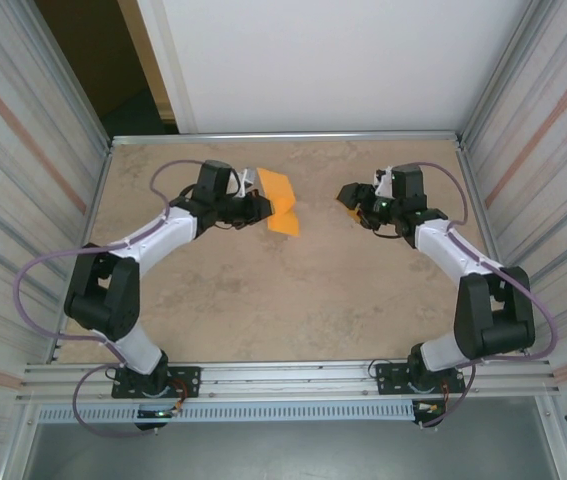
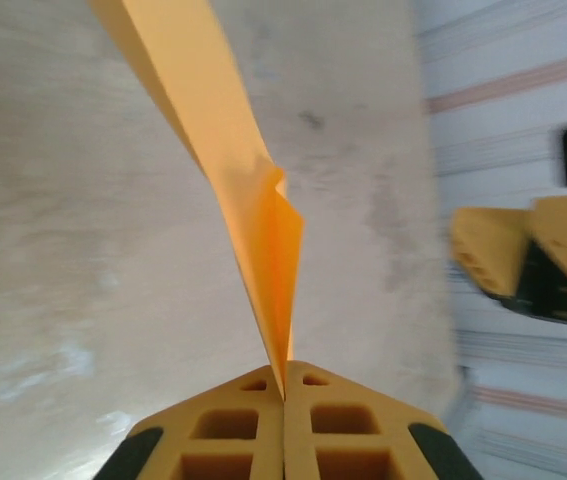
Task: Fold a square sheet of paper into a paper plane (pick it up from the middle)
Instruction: Turn over the paper at the center of the table, then move the paper to the center of the table, then third fold the triangle at the center of the table.
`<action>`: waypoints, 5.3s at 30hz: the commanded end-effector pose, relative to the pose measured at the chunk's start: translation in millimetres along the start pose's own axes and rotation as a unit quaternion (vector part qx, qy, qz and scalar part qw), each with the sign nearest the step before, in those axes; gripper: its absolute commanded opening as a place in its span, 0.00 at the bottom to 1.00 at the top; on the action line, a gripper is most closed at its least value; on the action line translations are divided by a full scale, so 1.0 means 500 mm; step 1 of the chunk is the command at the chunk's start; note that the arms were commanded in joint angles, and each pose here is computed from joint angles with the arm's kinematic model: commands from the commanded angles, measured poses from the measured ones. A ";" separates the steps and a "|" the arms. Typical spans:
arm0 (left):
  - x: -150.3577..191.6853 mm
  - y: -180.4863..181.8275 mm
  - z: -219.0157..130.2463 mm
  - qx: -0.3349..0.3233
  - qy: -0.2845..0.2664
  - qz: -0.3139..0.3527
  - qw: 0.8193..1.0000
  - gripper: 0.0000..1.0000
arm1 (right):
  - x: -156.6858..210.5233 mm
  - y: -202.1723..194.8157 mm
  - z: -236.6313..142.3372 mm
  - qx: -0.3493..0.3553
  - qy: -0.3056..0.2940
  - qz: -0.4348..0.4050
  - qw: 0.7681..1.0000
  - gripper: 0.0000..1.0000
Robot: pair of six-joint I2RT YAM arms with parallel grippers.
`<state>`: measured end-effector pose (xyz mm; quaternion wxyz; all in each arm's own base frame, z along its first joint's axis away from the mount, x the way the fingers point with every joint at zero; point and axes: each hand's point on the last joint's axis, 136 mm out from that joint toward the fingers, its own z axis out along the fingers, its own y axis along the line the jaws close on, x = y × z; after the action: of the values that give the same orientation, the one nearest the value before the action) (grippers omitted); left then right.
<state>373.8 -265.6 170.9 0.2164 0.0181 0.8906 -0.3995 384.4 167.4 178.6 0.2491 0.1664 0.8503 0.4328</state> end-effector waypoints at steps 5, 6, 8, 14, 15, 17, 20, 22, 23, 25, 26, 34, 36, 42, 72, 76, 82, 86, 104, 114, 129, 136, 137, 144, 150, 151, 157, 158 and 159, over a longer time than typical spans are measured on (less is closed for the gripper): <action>0.003 0.130 -0.133 -0.378 0.046 0.180 0.907 0.08 | -0.010 -0.049 -0.035 0.085 -0.041 -0.029 0.995 0.59; -0.005 0.139 -0.141 -0.424 0.043 0.207 0.881 0.08 | -0.013 -0.051 -0.037 0.089 -0.045 -0.027 0.995 0.59; -0.009 0.144 -0.139 -0.482 0.053 0.246 0.839 0.08 | -0.012 -0.058 -0.037 0.096 -0.047 -0.024 0.994 0.59; 0.002 0.147 -0.075 -0.559 0.095 0.301 0.766 0.08 | -0.010 -0.084 -0.046 0.119 -0.059 -0.011 0.991 0.59; 0.010 0.148 -0.055 -0.555 0.102 0.301 0.769 0.08 | -0.010 -0.089 -0.049 0.122 -0.062 -0.008 0.991 0.58; 0.030 0.146 -0.015 -0.533 0.115 0.291 0.786 0.09 | -0.011 -0.102 -0.057 0.129 -0.069 0.000 0.989 0.58; 0.073 0.135 0.046 -0.475 0.146 0.246 0.832 0.12 | -0.013 -0.124 -0.065 0.140 -0.078 0.019 0.987 0.58; 0.102 0.136 0.088 -0.442 0.166 0.220 0.854 0.16 | -0.012 -0.134 -0.065 0.142 -0.075 0.028 0.987 0.58; 0.115 0.130 0.104 -0.421 0.175 0.207 0.866 0.18 | -0.011 -0.136 -0.063 0.142 -0.073 0.030 0.987 0.58; 0.135 0.119 0.128 -0.385 0.188 0.183 0.885 0.24 | -0.009 -0.138 -0.057 0.140 -0.068 0.031 0.987 0.58; 0.143 0.112 0.140 -0.363 0.192 0.170 0.896 0.27 | -0.009 -0.139 -0.054 0.139 -0.066 0.032 0.988 0.57; 0.131 0.047 0.152 -0.181 0.174 0.073 0.965 0.49 | 0.016 -0.129 -0.010 0.132 -0.026 0.013 0.991 0.57; 0.111 0.045 0.128 -0.151 0.152 0.044 0.976 0.55 | 0.042 -0.111 0.022 0.129 0.001 -0.004 0.992 0.55; 0.058 0.140 0.038 -0.150 0.072 -0.050 0.985 0.66 | 0.149 -0.046 0.141 0.107 0.091 -0.052 0.989 0.44; 0.054 0.247 -0.042 -0.101 0.009 -0.168 0.981 0.92 | 0.303 -0.184 0.255 0.233 0.286 -0.130 0.920 0.31; 0.073 0.215 -0.019 -0.080 0.036 -0.154 0.984 0.88 | 0.277 -0.189 0.204 0.219 0.289 -0.156 0.919 0.29; 0.114 0.156 0.031 -0.051 0.084 -0.132 0.986 0.81 | 0.220 -0.099 0.187 0.130 0.213 -0.129 0.960 0.30; 0.133 0.127 0.064 -0.036 0.105 -0.124 0.986 0.74 | 0.191 -0.095 0.205 0.124 0.162 -0.077 0.976 0.30; 0.177 0.136 0.129 -0.060 0.165 -0.124 0.977 0.42 | 0.226 -0.232 0.246 0.218 0.214 -0.019 0.952 0.24; 0.205 0.158 0.142 -0.085 0.181 -0.134 0.971 0.39 | 0.239 -0.267 0.234 0.229 0.225 -0.008 0.947 0.23; 0.199 0.121 0.166 -0.036 0.195 -0.127 0.972 0.34 | 0.237 -0.264 0.239 0.223 0.225 -0.006 0.948 0.23; 0.164 0.091 0.181 0.003 0.189 -0.120 0.975 0.33 | 0.236 -0.265 0.239 0.223 0.224 -0.004 0.949 0.23; 0.159 0.093 0.184 0.002 0.188 -0.121 0.975 0.33 | 0.237 -0.266 0.239 0.223 0.224 -0.005 0.949 0.23; 0.129 0.110 0.213 -0.003 0.182 -0.138 0.974 0.28 | 0.236 -0.268 0.241 0.223 0.223 -0.004 0.949 0.23; 0.119 0.136 0.221 -0.014 0.181 -0.145 0.973 0.25 | 0.231 -0.266 0.239 0.220 0.219 -0.005 0.951 0.23; 0.118 0.140 0.220 -0.015 0.181 -0.146 0.972 0.24 | 0.231 -0.264 0.239 0.218 0.219 -0.005 0.951 0.23; 0.114 0.140 0.223 -0.010 0.185 -0.144 0.972 0.20 | 0.225 -0.257 0.240 0.210 0.216 -0.010 0.953 0.23; 0.115 0.141 0.225 -0.011 0.188 -0.144 0.971 0.19 | 0.224 -0.254 0.241 0.206 0.216 -0.011 0.954 0.23; 0.114 0.140 0.226 -0.010 0.188 -0.142 0.972 0.18 | 0.224 -0.253 0.241 0.204 0.216 -0.010 0.955 0.24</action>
<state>378.9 -305.0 33.9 -0.0012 -0.0436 0.9142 -0.4029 373.3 252.2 18.9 0.0634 0.0899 0.9394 0.3247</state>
